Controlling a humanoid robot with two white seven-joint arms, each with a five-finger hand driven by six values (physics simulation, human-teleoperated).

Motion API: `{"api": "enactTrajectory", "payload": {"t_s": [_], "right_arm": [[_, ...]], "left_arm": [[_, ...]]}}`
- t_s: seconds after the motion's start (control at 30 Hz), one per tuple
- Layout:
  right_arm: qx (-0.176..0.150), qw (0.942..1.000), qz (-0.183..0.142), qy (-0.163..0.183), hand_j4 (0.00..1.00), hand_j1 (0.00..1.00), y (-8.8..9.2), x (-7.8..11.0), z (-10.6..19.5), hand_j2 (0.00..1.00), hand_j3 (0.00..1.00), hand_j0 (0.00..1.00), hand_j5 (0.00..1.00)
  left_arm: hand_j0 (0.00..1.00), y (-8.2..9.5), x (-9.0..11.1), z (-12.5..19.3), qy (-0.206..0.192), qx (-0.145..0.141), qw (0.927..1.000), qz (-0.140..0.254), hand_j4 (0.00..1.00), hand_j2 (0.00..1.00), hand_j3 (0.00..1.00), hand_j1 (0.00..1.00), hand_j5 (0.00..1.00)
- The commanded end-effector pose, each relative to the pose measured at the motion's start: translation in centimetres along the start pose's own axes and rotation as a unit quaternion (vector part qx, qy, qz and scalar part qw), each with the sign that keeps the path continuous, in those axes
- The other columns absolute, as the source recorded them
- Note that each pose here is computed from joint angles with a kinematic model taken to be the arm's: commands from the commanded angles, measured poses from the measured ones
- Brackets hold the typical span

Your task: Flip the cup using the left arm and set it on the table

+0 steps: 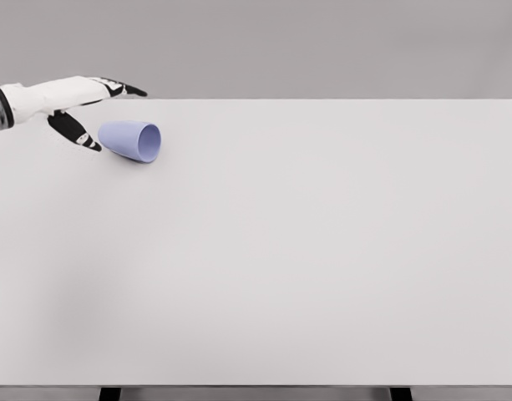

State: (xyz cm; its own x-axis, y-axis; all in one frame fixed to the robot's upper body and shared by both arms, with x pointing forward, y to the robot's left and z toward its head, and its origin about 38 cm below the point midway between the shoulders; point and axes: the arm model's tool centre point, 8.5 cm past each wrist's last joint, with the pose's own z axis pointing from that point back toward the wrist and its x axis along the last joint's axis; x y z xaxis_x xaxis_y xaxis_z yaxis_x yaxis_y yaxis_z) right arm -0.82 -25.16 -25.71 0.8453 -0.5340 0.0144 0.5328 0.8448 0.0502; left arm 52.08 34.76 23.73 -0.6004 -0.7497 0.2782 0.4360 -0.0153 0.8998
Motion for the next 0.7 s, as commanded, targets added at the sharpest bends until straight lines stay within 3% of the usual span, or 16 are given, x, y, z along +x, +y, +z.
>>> {"api": "enactTrajectory", "payload": {"t_s": [0.0,0.17,0.27,0.53,0.67], "right_arm": [[0.0,1.0,0.0,0.0,1.0,1.0,0.0,0.0,0.0,1.0,1.0,1.0,1.0],[0.0,1.0,0.0,0.0,1.0,1.0,0.0,0.0,0.0,1.0,1.0,1.0,1.0],[0.0,1.0,0.0,0.0,1.0,1.0,0.0,0.0,0.0,1.0,1.0,1.0,1.0],[0.0,1.0,0.0,0.0,1.0,1.0,0.0,0.0,0.0,1.0,1.0,1.0,1.0],[0.0,1.0,0.0,0.0,1.0,1.0,0.0,0.0,0.0,1.0,1.0,1.0,1.0]], "left_arm": [[1.0,-1.1,-0.7,-1.5,0.01,0.0,0.9996,0.026,1.0,1.0,1.0,1.0,1.0],[1.0,-2.2,-0.5,-3.4,0.008,-0.005,0.999,0.043,1.0,1.0,1.0,1.0,1.0],[1.0,-3.3,-0.3,-3.9,0.01,-0.032,0.9989,0.032,1.0,1.0,1.0,1.0,1.0],[1.0,-2.8,-2.0,-3.3,0.042,-0.026,0.9977,0.046,1.0,1.0,1.0,1.0,1.0],[1.0,-3.0,-1.5,-4.2,0.035,-0.027,0.9978,0.049,1.0,1.0,1.0,1.0,1.0]]}}
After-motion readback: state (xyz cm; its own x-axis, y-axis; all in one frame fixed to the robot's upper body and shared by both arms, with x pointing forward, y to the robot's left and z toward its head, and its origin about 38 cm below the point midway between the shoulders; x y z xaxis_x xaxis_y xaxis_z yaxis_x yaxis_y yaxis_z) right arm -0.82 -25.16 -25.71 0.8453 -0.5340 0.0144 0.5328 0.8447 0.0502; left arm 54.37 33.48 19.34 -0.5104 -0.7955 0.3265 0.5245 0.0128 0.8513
